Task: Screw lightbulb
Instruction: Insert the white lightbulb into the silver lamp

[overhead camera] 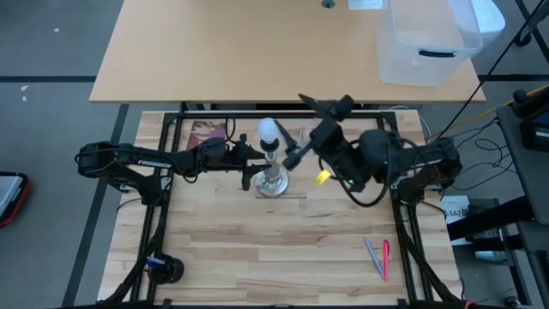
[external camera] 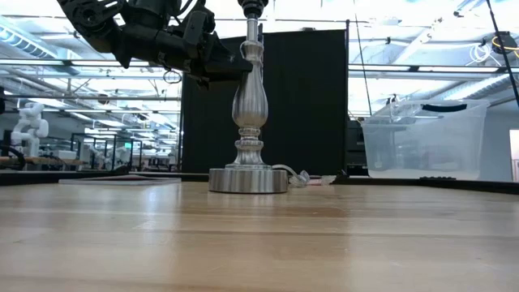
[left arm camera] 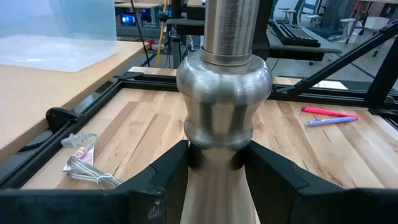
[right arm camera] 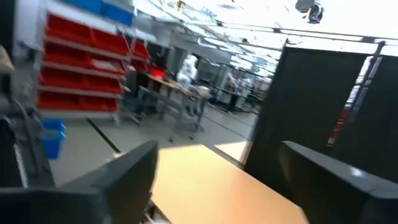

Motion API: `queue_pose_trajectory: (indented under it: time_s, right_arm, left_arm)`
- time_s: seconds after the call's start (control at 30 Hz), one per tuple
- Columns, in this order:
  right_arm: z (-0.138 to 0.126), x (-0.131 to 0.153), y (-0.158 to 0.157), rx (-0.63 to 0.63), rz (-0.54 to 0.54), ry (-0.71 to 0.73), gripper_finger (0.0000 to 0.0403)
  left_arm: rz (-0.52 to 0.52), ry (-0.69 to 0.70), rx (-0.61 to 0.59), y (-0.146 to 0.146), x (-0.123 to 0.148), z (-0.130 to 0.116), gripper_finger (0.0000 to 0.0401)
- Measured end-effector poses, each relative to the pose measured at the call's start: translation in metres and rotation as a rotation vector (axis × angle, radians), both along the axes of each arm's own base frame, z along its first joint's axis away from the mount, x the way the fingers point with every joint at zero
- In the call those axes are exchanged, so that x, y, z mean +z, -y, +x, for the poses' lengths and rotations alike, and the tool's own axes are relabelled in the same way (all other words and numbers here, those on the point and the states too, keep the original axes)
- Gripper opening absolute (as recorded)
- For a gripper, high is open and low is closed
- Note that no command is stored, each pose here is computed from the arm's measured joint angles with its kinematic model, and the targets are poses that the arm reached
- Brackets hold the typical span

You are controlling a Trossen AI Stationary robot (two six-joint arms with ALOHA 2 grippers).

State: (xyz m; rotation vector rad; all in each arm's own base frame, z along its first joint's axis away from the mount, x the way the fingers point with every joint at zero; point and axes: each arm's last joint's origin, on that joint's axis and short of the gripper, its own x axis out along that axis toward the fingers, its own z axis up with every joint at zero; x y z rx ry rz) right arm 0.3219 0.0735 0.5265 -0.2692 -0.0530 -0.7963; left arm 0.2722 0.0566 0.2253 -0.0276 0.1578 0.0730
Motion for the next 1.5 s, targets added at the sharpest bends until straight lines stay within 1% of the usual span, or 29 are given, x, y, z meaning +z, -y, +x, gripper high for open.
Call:
queue_pose_trajectory:
  time_s: [0.03,0.1,0.17,0.27,0.3,0.43,0.5,0.63,0.83,0.97,1.17,1.3,1.4,1.5]
  right_arm:
    - [-0.004,0.000,-0.001,-0.016,-0.005,-0.026,0.0302]
    - [-0.010,-0.002,-0.004,-0.053,-0.005,-0.083,0.0238]
    - [-0.014,-0.007,-0.006,-0.077,0.003,-0.140,0.0162]
    - [-0.015,-0.023,-0.009,-0.098,0.014,-0.238,0.0041]
    - [-0.016,-0.030,-0.009,-0.105,0.014,-0.279,0.0022]
    - [-0.024,-0.057,-0.007,-0.140,0.104,-0.350,0.0005]
    - [-0.031,-0.075,-0.006,-0.197,0.138,-0.370,0.0002]
    - [-0.042,-0.114,-0.011,-0.286,0.147,-0.369,0.0001]
    - [-0.051,-0.156,-0.018,-0.329,0.148,-0.309,0.0001]
    - [-0.053,-0.172,-0.018,-0.340,0.158,-0.297,0.0000]
    - [-0.055,-0.191,-0.019,-0.343,0.180,-0.269,0.0000]
    - [-0.058,-0.199,-0.023,-0.333,0.193,-0.249,0.0000]
    - [-0.059,-0.205,-0.025,-0.325,0.201,-0.232,0.0000]
    - [-0.062,-0.211,-0.028,-0.316,0.196,-0.207,0.0000]
  left_arm:
    - [0.000,0.000,0.000,0.000,0.000,0.000,0.0151]
    - [0.000,0.000,0.000,0.000,0.000,0.000,0.0151]
    - [0.000,0.000,-0.001,0.000,0.000,0.000,0.0151]
    - [0.001,0.000,-0.001,0.000,0.000,0.000,0.0151]
    - [0.001,0.000,-0.001,0.000,0.000,0.000,0.0151]
    - [0.000,0.000,-0.002,0.000,0.000,0.000,0.0151]
    - [0.000,0.000,-0.002,0.000,0.000,0.000,0.0151]
    - [0.003,0.000,-0.003,0.000,0.000,0.000,0.0151]
    - [0.011,-0.001,-0.005,0.000,0.000,0.000,0.0153]
    - [0.010,-0.007,-0.005,0.000,-0.001,0.000,0.0171]
    - [0.003,-0.008,-0.006,0.000,-0.001,0.000,0.0221]
    - [-0.023,-0.006,0.001,0.000,-0.001,0.000,0.0249]
    - [-0.028,-0.005,0.006,0.000,0.000,0.000,0.0260]
    - [-0.019,0.020,0.022,0.001,0.009,-0.006,0.0261]
